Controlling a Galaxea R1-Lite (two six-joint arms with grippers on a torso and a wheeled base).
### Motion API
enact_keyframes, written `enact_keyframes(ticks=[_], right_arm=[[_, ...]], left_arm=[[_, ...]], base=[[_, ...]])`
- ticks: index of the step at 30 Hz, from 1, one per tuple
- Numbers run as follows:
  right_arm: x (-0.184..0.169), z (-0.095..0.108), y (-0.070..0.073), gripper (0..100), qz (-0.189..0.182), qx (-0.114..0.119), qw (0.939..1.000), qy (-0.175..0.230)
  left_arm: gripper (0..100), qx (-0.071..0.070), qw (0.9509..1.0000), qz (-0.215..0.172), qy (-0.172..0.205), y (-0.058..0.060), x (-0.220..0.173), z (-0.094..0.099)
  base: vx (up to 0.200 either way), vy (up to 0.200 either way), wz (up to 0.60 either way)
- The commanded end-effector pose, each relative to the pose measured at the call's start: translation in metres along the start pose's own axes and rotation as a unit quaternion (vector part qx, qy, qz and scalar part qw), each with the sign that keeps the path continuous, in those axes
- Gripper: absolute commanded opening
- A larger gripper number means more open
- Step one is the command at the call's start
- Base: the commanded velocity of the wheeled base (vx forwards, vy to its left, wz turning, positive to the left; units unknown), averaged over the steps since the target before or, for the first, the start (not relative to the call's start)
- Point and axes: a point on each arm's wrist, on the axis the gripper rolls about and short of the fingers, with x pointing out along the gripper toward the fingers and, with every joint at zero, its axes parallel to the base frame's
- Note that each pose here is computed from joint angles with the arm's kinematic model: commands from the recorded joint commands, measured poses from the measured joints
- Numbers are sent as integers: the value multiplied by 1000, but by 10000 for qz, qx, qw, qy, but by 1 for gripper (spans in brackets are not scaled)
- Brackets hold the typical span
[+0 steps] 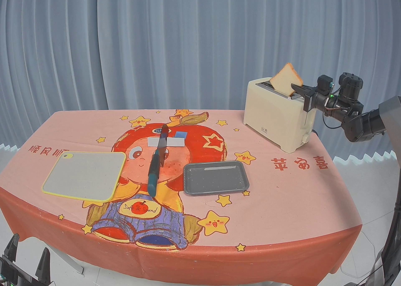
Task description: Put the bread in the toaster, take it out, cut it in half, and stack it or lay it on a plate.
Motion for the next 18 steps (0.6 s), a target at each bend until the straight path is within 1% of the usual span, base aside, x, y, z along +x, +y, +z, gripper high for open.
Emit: enact_keyframes(ticks=[1,3,4,18], right_arm=[[1,-4,0,0,7,18,10000,31],[2,-4,1,0,16,22,10000,36],[2,-5,1,100,17,26,10000,43],[2,-4,0,100,10,10,10000,4]], left_arm=[[100,-1,10000,6,94,0,1,-5],[100,-1,10000,6,94,0,1,-5],[100,-1,10000,6,94,0,1,-5],[100,-1,10000,6,87,0,1,-5]], base=[[0,0,0],[0,0,0],[0,0,0],[0,0,0]])
